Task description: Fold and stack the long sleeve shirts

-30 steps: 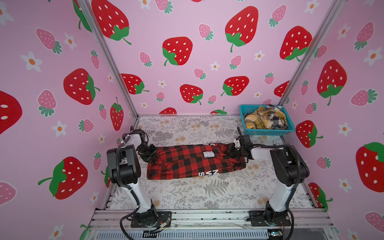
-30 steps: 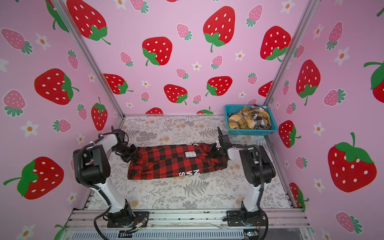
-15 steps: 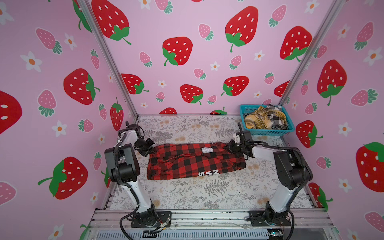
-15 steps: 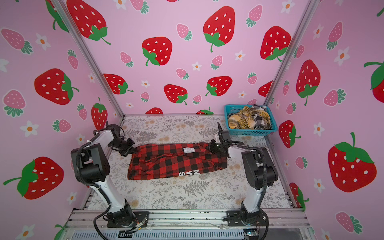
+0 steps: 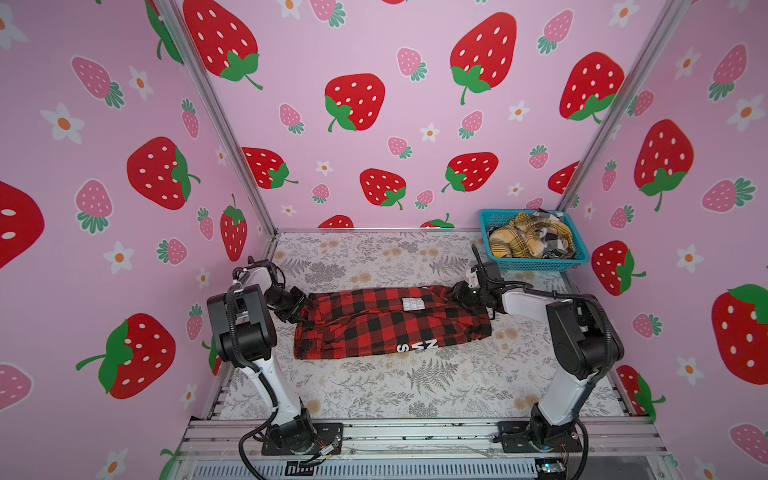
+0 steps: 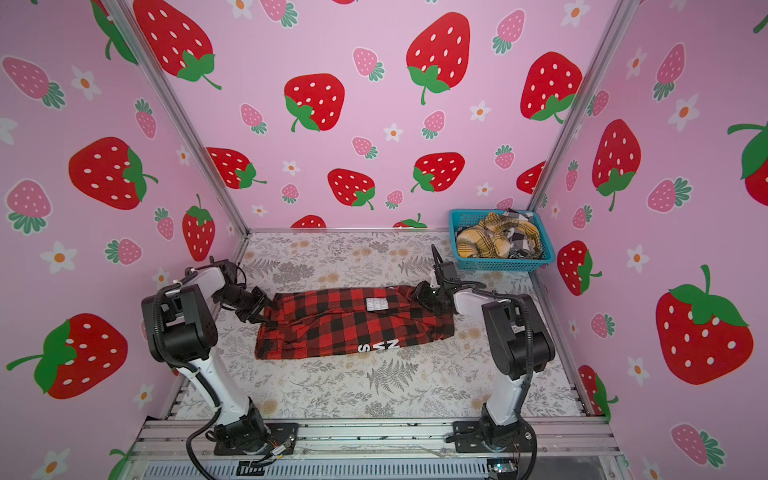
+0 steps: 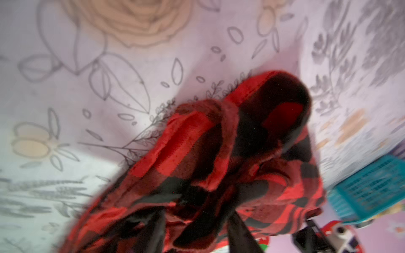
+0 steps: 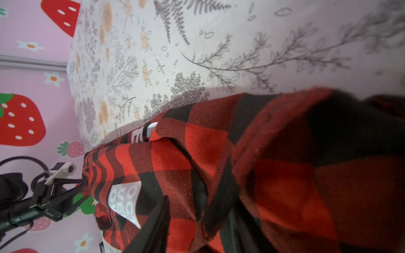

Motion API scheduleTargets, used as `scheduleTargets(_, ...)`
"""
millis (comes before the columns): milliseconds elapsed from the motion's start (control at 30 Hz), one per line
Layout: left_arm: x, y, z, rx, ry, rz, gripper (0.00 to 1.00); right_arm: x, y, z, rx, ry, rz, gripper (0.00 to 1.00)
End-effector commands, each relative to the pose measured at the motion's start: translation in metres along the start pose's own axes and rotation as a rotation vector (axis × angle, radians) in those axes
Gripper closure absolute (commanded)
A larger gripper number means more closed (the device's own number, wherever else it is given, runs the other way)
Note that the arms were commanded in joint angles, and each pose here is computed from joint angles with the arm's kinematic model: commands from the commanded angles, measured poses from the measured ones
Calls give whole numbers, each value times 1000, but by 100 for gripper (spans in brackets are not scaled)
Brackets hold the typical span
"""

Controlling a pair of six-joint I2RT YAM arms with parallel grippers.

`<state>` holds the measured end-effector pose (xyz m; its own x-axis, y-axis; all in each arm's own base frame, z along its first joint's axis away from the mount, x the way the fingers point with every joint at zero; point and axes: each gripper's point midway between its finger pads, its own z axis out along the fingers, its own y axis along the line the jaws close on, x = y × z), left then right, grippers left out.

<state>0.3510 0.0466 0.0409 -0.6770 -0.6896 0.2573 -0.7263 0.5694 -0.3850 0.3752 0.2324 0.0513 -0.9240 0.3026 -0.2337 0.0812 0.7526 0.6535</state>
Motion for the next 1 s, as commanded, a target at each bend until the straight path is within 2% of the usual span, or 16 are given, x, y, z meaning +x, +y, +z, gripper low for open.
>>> scheduleTargets(0, 4, -4, -18, 9, -38, 5, 45, -5, 1, -13, 55, -23, -36, 45)
scheduleTargets(133, 13, -7, -38, 12, -99, 26, 42, 1, -2, -21, 95, -8, -63, 42)
scheduleTargets(367, 32, 7, -13, 49, -63, 11, 44, 9, 20, -22, 15, -6, -62, 39)
scheduleTargets(500, 26, 8, -1, 64, -51, -11, 43, 12, 24, -8, -33, 24, -35, 38)
scheduleTargets(667, 18, -9, 4, 166, -61, -20, 43, 12, 21, 4, -46, 33, -22, 38)
scheduleTargets(833, 12, -10, 10, 190, -76, -25, 53, 16, 7, 14, -16, 57, -6, 40)
scheduleTargets(967, 12, -5, 19, 179, -63, -42, 68, 16, 1, 15, 0, 55, 3, 46)
